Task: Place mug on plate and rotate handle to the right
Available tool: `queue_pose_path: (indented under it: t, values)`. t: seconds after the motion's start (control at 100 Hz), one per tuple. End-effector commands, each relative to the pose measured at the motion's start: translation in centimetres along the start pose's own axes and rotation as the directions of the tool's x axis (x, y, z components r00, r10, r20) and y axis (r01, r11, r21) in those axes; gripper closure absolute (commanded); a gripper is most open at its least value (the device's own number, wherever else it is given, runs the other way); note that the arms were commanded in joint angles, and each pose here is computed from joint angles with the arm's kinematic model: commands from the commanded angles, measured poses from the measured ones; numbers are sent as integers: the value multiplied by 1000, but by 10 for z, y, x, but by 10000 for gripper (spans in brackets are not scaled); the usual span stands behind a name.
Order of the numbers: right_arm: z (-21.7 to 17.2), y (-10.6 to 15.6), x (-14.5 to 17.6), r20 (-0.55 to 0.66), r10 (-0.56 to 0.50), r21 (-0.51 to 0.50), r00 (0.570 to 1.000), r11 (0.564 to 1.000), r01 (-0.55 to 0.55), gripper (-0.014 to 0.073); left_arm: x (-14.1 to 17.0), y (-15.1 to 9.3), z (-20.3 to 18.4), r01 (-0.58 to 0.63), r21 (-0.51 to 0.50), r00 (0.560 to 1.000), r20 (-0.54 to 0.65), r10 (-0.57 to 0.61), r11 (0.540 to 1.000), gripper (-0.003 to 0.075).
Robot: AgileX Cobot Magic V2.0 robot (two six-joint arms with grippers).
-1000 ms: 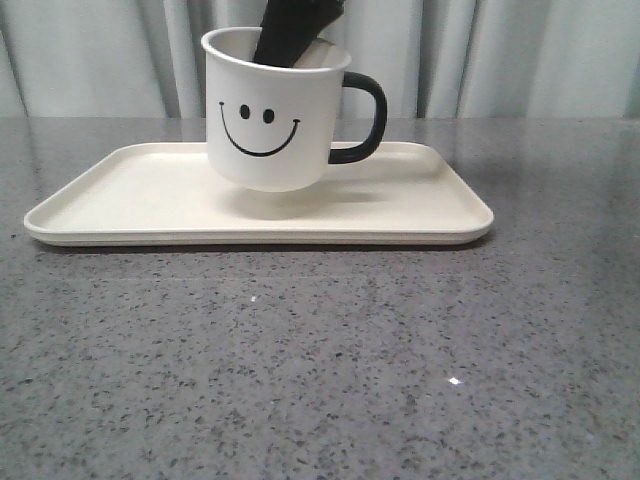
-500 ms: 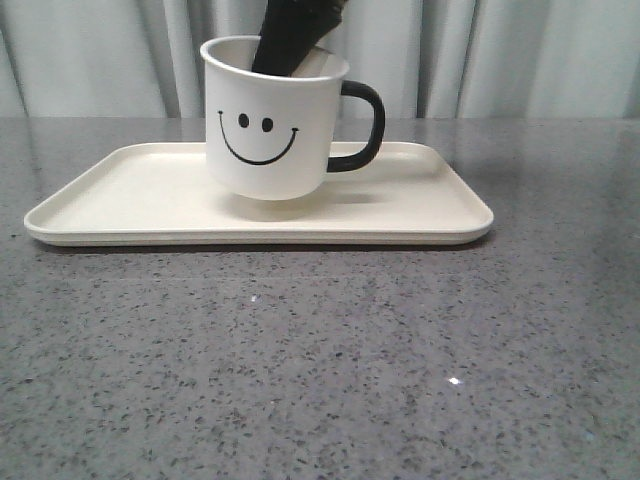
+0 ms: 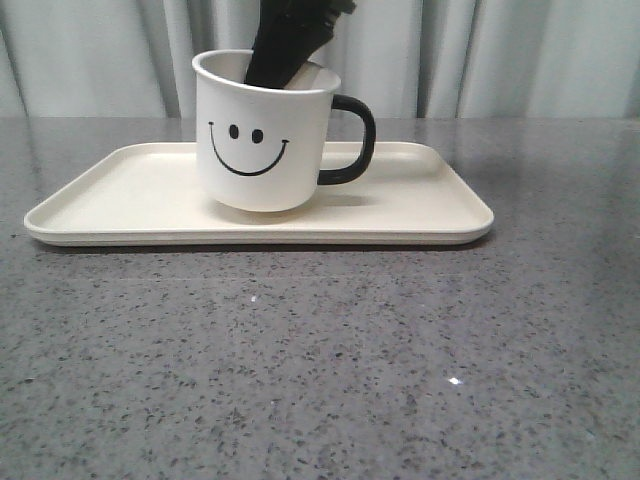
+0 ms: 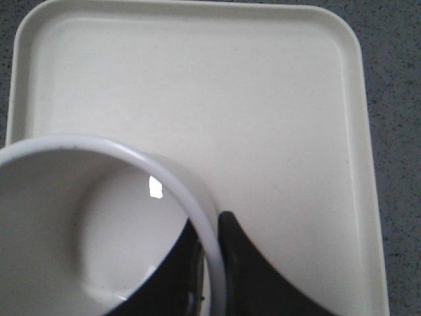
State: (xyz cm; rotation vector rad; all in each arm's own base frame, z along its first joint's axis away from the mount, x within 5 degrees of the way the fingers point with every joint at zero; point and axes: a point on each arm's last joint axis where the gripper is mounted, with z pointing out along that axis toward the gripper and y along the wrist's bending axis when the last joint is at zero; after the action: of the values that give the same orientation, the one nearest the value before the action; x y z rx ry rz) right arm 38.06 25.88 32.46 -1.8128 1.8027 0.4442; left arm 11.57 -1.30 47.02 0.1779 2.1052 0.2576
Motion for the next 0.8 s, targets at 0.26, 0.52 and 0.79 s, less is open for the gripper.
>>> queue_pose_path:
  t: [0.26,0.52,0.79]
  values:
    - [-33,15,-15,49,-41,-36,998,998,42,711,-6,5,-5,8,-22,999,48,-7,1000,740]
    - [-31,14,-14,46,-38,-40,998,998,40,711,-6,5,-5,8,-22,999,48,-7,1000,740]
    - [-24,13,-11,37,-28,-54,999,998,30,711,-6,5,-5,8,-22,999,48,-7,1000,740]
